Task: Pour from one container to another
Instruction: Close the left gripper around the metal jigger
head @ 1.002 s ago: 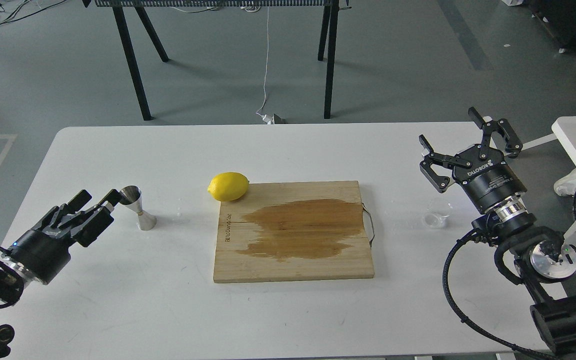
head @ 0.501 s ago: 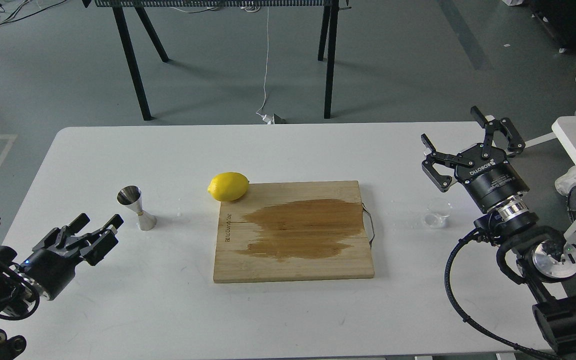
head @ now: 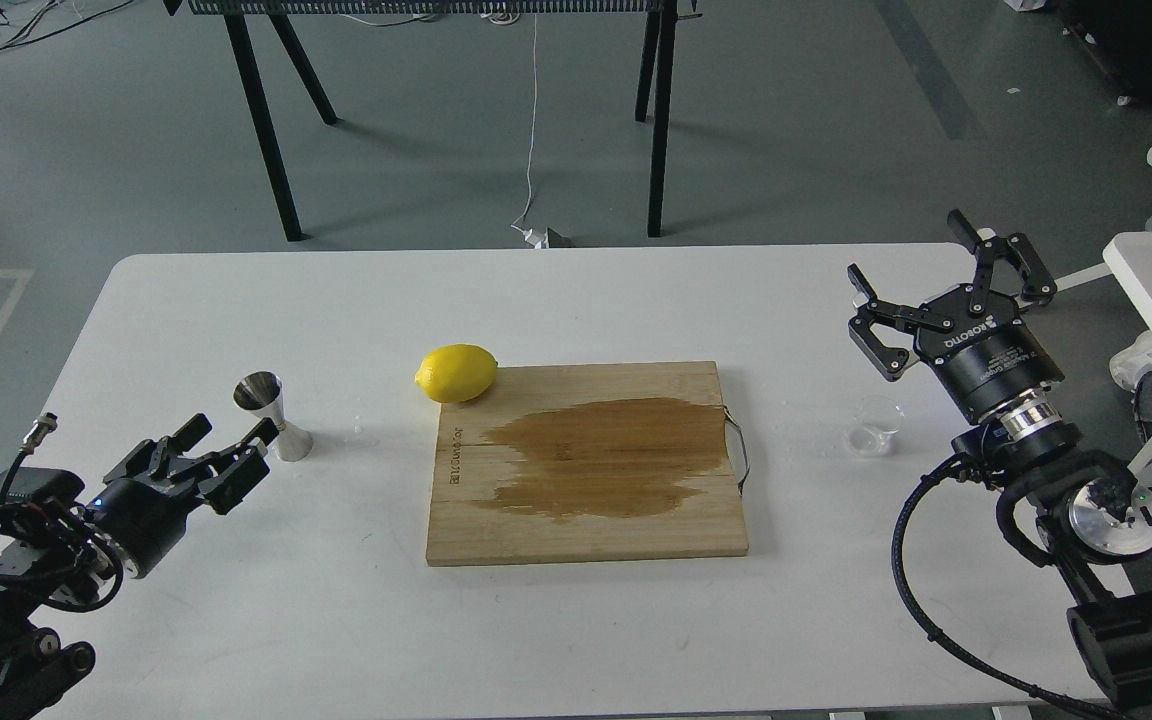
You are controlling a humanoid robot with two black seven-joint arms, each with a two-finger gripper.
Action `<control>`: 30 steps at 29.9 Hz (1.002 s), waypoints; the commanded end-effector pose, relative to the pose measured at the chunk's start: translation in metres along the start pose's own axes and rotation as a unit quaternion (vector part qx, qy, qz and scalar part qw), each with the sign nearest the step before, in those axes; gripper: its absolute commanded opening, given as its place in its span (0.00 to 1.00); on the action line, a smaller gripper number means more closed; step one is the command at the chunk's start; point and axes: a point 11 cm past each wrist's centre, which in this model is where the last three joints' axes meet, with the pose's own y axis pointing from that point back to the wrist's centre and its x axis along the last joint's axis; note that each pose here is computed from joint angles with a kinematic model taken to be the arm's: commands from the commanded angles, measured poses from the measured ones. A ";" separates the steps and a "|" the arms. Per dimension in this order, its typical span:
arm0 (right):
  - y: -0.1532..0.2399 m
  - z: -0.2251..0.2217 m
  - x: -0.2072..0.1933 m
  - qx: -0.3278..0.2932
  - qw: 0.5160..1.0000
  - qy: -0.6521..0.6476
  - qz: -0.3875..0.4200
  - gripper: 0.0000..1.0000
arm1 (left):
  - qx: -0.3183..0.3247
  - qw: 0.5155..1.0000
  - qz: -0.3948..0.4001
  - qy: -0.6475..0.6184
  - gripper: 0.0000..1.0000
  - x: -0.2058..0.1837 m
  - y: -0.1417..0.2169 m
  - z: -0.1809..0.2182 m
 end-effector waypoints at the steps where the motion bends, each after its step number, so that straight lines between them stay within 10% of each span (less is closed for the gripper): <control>1: 0.000 0.000 0.000 0.001 1.000 0.000 0.000 0.99 | -0.001 1.000 0.000 0.004 0.98 -0.004 -0.004 0.003; 30: 0.000 -0.003 -0.001 0.004 1.000 0.002 -0.001 0.99 | -0.002 1.000 0.000 0.000 0.98 -0.010 -0.033 0.012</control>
